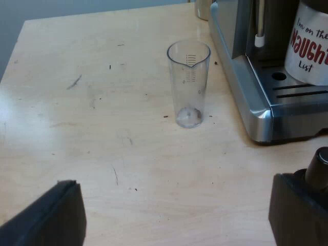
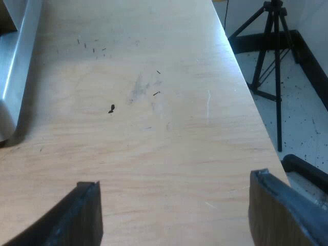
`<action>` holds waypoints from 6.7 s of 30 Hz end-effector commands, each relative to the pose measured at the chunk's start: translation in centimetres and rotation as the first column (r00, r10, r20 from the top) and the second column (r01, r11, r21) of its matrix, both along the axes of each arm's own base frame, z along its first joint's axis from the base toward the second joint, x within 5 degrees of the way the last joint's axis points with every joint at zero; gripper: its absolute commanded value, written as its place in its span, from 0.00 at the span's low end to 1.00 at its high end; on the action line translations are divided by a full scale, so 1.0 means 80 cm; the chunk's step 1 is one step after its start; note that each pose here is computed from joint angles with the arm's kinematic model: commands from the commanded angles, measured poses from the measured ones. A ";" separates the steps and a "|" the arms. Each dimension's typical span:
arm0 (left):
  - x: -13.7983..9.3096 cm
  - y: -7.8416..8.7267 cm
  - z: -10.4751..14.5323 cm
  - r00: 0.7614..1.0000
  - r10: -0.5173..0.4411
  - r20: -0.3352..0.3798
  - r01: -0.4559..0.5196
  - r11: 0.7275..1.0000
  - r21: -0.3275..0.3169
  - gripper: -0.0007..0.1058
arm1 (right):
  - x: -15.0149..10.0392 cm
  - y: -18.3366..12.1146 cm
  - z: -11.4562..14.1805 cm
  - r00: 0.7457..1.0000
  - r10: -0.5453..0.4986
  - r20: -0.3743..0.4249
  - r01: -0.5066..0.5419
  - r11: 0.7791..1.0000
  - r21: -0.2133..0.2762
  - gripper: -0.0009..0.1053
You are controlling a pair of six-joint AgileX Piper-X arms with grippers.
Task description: Remove mug from coffee machine
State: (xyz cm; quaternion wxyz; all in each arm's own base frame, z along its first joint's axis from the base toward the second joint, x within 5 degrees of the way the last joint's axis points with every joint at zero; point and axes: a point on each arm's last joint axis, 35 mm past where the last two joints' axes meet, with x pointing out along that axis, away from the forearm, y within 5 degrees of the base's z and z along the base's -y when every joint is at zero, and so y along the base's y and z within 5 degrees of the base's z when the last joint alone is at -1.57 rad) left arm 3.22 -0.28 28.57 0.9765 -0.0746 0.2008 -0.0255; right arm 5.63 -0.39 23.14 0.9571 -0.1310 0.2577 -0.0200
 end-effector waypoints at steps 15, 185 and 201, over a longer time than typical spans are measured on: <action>0.001 -0.002 0.007 0.999 -0.048 0.014 0.048 0.998 -0.027 0.82 | -0.003 0.001 0.019 0.999 0.025 0.045 -0.025 1.000 0.000 0.59; 0.059 -0.044 0.067 0.822 -0.564 -0.081 0.545 0.820 -0.176 0.82 | 0.232 0.259 -0.086 0.698 0.676 0.237 -0.701 0.713 0.031 0.01; 0.058 -0.045 0.068 0.804 -0.592 -0.066 0.574 0.800 -0.176 0.82 | 0.161 0.196 -0.049 0.702 0.624 0.342 -0.668 0.744 0.014 0.01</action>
